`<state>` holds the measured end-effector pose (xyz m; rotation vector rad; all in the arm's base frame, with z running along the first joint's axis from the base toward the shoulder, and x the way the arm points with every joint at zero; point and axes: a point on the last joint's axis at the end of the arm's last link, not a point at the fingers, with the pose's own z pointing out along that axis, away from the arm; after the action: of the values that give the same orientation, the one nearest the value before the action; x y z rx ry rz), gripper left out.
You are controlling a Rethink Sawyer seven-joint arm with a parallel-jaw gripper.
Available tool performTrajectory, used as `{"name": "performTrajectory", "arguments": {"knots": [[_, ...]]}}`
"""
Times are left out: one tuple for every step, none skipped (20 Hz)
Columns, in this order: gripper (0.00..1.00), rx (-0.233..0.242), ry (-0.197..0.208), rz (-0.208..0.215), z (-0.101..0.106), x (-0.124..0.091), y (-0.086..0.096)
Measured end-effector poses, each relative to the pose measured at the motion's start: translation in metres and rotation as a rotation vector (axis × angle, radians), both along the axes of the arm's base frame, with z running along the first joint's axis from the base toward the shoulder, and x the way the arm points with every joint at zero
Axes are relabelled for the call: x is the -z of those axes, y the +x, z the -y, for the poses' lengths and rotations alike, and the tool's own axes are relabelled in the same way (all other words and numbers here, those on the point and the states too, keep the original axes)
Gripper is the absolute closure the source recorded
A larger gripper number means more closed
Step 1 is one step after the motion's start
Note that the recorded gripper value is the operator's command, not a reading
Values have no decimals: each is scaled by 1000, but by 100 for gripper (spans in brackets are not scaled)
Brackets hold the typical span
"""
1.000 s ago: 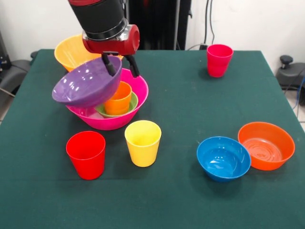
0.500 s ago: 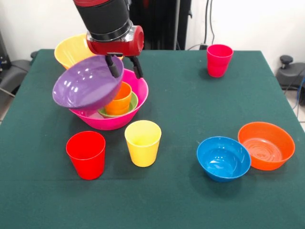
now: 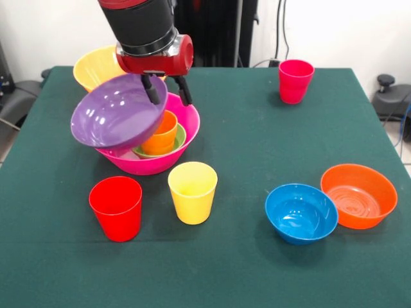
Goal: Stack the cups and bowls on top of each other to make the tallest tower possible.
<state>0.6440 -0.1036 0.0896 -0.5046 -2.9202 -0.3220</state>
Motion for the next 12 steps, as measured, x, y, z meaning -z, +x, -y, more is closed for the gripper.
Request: {"name": "performTrajectory", "arguments": {"knots": [[0,0,0,3,0,0,0],[0,0,-1,7,0,1,0],[0,0,-1,11,-1,1,0],[0,0,-1,17,-2,2,0],[0,-1,-1,35,-5,3,1],[0,-2,-1,44,-7,3,1],[0,-4,-2,51,-9,3,2],[0,-9,-3,68,-14,3,3],[0,-15,-3,77,-19,3,3],[0,-20,-4,84,-23,3,4],[0,-23,-5,87,-25,3,4],[0,-38,-7,102,-36,2,5]]}}
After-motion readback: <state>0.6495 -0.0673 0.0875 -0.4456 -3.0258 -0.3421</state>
